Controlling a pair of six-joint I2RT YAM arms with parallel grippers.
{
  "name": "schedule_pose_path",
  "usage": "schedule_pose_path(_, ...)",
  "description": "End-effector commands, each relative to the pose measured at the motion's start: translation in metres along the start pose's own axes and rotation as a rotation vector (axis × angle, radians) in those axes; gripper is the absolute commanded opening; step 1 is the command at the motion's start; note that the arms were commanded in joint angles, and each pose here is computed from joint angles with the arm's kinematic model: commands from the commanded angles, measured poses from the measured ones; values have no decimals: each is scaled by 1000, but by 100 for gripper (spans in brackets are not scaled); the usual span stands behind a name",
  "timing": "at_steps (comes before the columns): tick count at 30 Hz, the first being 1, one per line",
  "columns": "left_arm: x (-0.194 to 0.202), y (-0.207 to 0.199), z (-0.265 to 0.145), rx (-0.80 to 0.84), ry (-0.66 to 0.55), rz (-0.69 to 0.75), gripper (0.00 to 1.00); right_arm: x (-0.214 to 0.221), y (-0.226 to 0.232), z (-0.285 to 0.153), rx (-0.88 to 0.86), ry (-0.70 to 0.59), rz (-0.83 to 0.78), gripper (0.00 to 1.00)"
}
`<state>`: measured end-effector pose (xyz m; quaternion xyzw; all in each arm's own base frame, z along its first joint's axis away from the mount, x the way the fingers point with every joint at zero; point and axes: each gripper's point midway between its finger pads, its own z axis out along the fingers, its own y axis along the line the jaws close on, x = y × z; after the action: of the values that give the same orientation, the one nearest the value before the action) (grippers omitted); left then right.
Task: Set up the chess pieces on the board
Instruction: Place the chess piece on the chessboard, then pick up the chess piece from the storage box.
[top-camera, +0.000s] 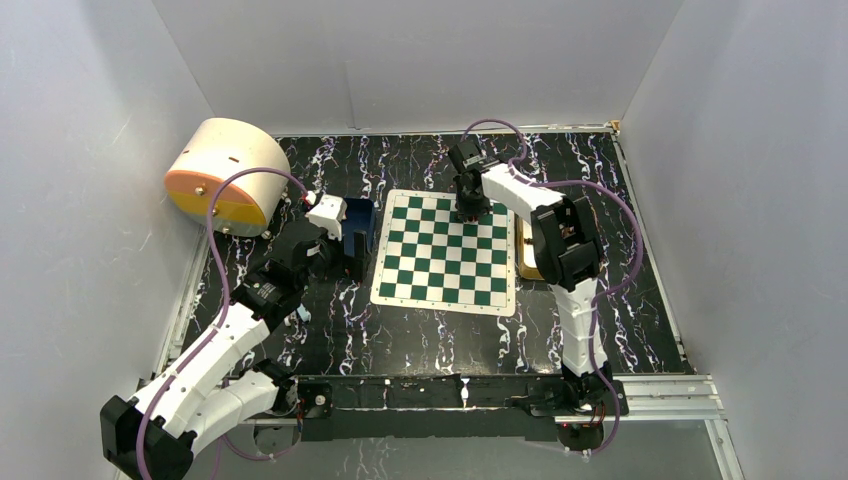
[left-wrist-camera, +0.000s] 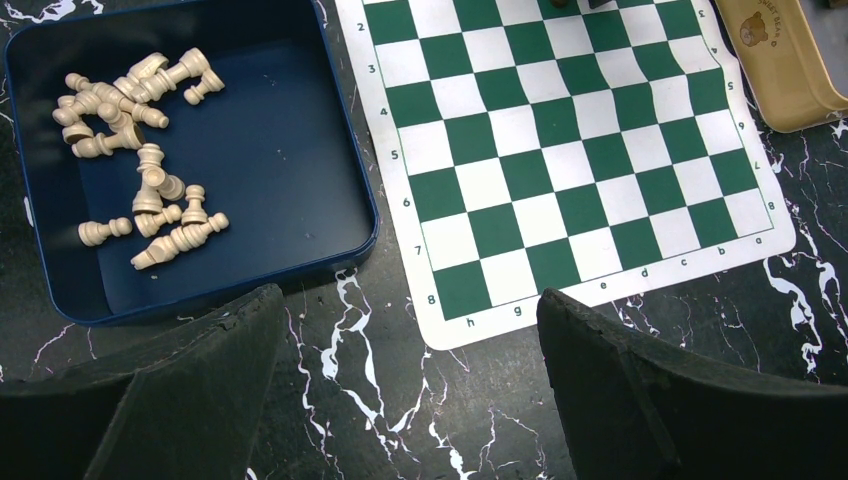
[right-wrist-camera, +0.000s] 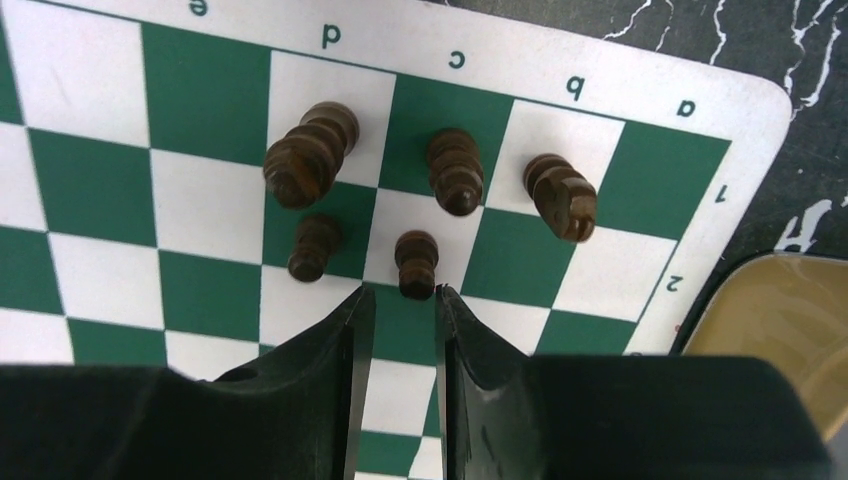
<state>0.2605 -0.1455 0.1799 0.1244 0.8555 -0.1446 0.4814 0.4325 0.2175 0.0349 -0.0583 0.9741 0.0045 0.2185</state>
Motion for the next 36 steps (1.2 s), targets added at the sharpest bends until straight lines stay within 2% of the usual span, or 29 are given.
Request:
schedule_pose_path(1,-4,2,-2,-3,-22,-4,94,-30,4,-58,-69,-104,17,38)
schedule_pose_path(9,-4,1,-2,0,-22,-4,94,-31,-17,-97,-71,-161,35,37)
schedule_pose_path(18,-4,1,-2,3,-21,-6,94,-30,-100,-120,79,-211,130,36)
schedule_pose_path(26,-3,0,-1,3,-18,-7,94,-10,-179,-112,148,-201,271,36)
schedule_pose_path(30,-3,0,-1,4,-14,-5,94,4,-208,-97,195,-155,308,36)
schedule_pose_path(36,-3,1,-1,0,-17,-5,94,13,-218,-77,171,-117,340,37)
